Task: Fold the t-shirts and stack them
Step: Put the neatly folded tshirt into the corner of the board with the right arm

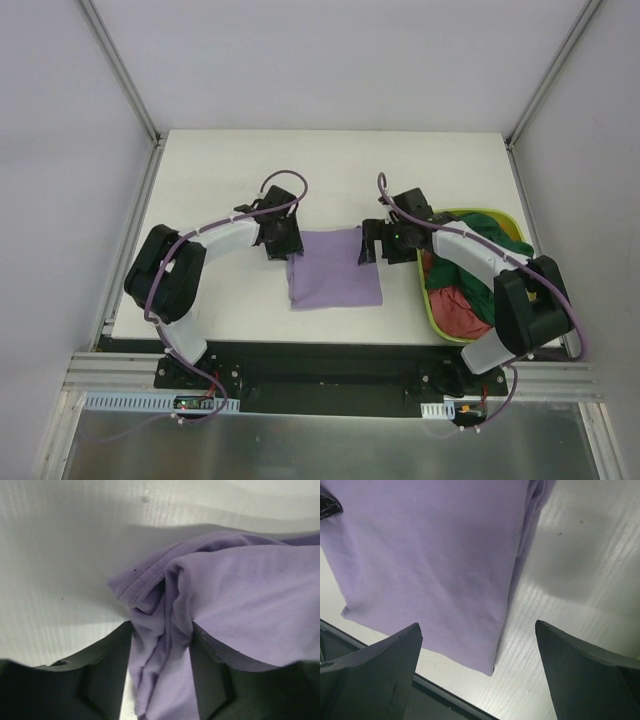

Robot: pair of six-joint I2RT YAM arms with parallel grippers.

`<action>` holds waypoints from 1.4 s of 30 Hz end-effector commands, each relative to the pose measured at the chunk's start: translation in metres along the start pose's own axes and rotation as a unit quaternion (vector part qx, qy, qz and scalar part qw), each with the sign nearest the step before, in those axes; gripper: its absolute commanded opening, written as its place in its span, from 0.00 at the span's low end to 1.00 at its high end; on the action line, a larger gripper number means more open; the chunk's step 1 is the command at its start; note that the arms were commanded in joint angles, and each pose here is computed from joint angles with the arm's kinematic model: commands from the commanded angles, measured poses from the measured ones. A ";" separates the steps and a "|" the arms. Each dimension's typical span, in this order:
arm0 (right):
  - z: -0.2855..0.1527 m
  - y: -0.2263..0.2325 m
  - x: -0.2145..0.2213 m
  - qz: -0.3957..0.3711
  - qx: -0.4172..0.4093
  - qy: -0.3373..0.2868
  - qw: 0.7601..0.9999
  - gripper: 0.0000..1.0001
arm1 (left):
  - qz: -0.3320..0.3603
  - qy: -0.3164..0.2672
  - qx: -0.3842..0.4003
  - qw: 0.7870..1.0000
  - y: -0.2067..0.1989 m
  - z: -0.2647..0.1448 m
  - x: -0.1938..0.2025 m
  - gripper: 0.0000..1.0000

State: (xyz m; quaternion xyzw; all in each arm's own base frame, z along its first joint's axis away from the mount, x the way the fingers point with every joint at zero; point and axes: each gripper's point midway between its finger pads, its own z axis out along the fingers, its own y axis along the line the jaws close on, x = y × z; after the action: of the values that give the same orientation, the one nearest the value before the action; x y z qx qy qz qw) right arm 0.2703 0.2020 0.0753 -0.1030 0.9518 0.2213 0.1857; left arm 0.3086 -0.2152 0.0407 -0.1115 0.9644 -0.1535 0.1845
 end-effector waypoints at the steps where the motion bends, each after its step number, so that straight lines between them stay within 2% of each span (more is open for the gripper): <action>1: 0.015 0.008 -0.002 0.021 -0.021 0.009 1.000 0.99 | 0.003 0.021 -0.004 1.000 0.003 0.005 -0.001 0.43; 4: 0.028 0.005 0.005 0.032 -0.019 0.029 0.999 0.94 | 0.001 0.031 -0.017 0.999 0.012 0.014 0.003 0.31; 5: 0.033 0.004 0.009 0.036 -0.018 0.037 0.999 0.94 | -0.002 0.034 -0.021 0.999 0.015 0.016 0.004 0.19; 6: 0.037 0.004 0.010 0.039 -0.018 0.041 0.998 0.93 | -0.005 0.039 -0.023 0.999 0.018 0.018 0.005 0.02; 11: 0.054 0.007 0.018 0.050 -0.023 0.065 0.996 0.86 | -0.007 0.049 -0.024 0.998 0.027 0.025 0.014 0.00; 16: 0.065 0.005 0.026 0.050 -0.007 0.086 0.995 0.73 | -0.014 0.045 -0.029 0.998 0.035 0.027 0.014 0.00; 18: 0.068 -0.001 0.028 0.049 0.010 0.089 0.995 0.63 | -0.014 0.049 -0.020 0.998 0.034 0.027 0.014 0.00; 21: 0.070 -0.014 0.029 0.031 0.062 0.098 0.993 0.33 | 0.003 0.046 0.016 0.999 0.018 0.019 0.007 0.00; 22: 0.069 -0.017 0.029 0.021 0.077 0.103 0.991 0.26 | 0.015 0.046 0.034 0.998 0.011 0.013 0.005 0.07; 24: 0.068 -0.022 0.025 0.004 0.108 0.107 0.988 0.15 | 0.027 0.035 0.063 0.997 -0.002 0.000 -0.002 0.28; 26: 0.067 -0.027 0.019 -0.014 0.134 0.112 0.984 0.08 | 0.041 0.015 0.087 0.995 -0.012 -0.016 -0.010 0.45; 27: 0.067 -0.028 0.013 -0.023 0.141 0.112 0.983 0.07 | 0.045 0.005 0.096 0.994 -0.016 -0.025 -0.014 0.57; 28: 0.066 -0.031 0.006 -0.033 0.149 0.110 0.982 0.05 | 0.049 -0.006 0.102 0.994 -0.018 -0.033 -0.017 0.82; 29: 0.064 -0.036 -0.003 -0.046 0.172 0.107 0.978 0.01 | 0.052 -0.017 0.107 0.993 -0.020 -0.041 -0.019 0.99; 34: 0.043 -0.069 -0.070 -0.099 0.275 0.088 0.952 0.01 | 0.056 -0.057 0.114 0.990 -0.018 -0.069 -0.024 0.99; 38: 0.030 -0.100 -0.127 -0.096 0.304 0.057 0.946 0.01 | 0.043 -0.084 0.078 0.992 0.000 -0.073 -0.028 0.99; 42: 0.014 -0.136 -0.183 -0.070 0.324 0.028 0.943 0.01 | 0.033 -0.087 0.060 0.994 0.013 -0.072 -0.026 0.99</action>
State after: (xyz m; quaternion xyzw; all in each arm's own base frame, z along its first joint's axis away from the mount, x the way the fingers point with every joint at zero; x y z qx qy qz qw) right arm 0.4338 0.1657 0.0506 -0.1298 0.9740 -0.0518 0.1784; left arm 0.3067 -0.1996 0.1198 -0.0605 0.9298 -0.2328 0.2787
